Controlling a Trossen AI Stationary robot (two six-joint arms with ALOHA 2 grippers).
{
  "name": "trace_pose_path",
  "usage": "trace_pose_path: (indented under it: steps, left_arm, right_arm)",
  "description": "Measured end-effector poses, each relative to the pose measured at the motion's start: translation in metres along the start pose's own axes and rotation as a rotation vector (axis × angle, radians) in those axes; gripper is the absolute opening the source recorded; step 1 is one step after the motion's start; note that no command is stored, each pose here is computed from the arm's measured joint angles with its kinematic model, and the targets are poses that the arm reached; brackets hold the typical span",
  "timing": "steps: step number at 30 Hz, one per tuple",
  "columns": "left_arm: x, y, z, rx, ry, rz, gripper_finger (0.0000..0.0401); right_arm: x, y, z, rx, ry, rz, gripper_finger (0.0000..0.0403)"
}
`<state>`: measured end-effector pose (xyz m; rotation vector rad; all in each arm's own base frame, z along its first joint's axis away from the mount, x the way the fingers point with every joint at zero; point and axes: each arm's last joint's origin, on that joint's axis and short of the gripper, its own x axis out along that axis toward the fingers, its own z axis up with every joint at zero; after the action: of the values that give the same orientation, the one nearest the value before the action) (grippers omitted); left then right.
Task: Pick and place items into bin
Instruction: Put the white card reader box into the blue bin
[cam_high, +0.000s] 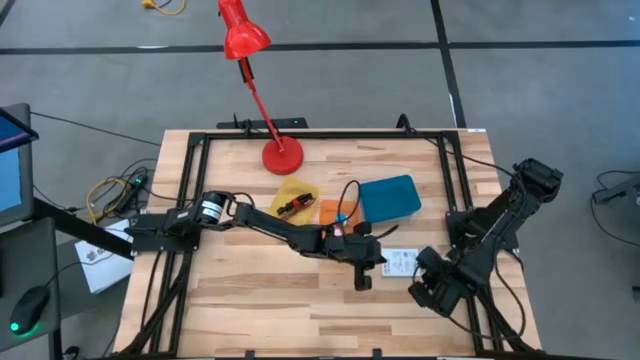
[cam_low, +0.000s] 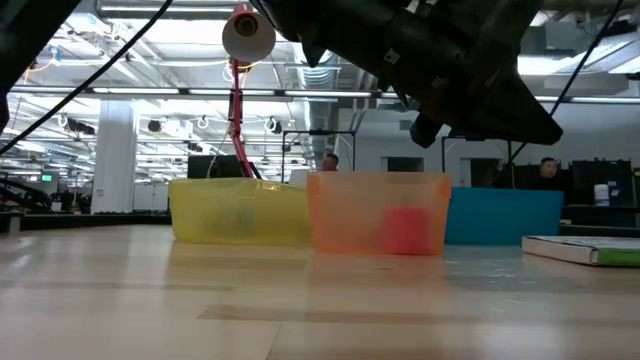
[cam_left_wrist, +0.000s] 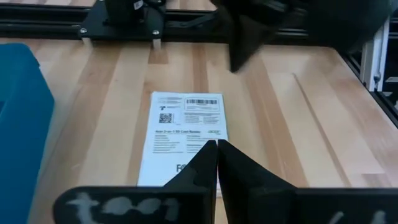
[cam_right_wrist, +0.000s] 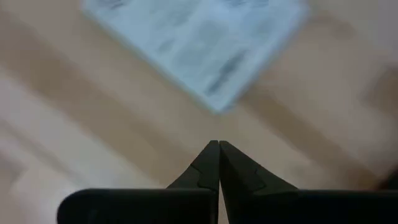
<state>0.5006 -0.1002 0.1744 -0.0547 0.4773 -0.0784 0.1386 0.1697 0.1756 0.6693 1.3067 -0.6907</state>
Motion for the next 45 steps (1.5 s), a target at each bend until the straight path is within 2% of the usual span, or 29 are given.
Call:
trace_pose_path:
  steps: [6, 15, 23, 30, 34, 38, 45]
  left_arm:
    - [0.0, -0.005, -0.001, 0.013, 0.004, -0.014, 0.0]
    - [-0.002, -0.02, -0.002, 0.051, 0.011, -0.039, 0.0]
    - [-0.001, -0.01, -0.001, 0.042, 0.02, -0.012, 0.0]
    - [-0.001, -0.011, -0.001, 0.044, 0.02, -0.015, 0.0]
    - [-0.002, -0.013, -0.003, 0.048, 0.035, -0.017, 0.0]
    - [-0.002, -0.014, -0.008, 0.016, 0.081, -0.022, 0.0]
    - [-0.007, -0.033, -0.022, 0.028, 0.202, -0.014, 0.0]
  right_arm:
    - [0.014, -0.015, 0.012, 0.132, -0.062, -0.112, 0.0]
    - [0.032, -0.037, 0.03, 0.213, -0.075, -0.268, 0.0]
    - [0.037, -0.025, 0.046, 0.183, -0.112, -0.153, 0.0]
    - [0.043, -0.023, 0.059, 0.153, -0.101, -0.112, 0.0]
    - [0.044, -0.013, 0.063, 0.13, -0.106, -0.007, 0.0]
    - [0.044, -0.003, 0.065, 0.134, -0.112, 0.097, 0.0]
    - [0.043, -0.001, 0.06, 0.103, -0.158, 0.114, 0.0]
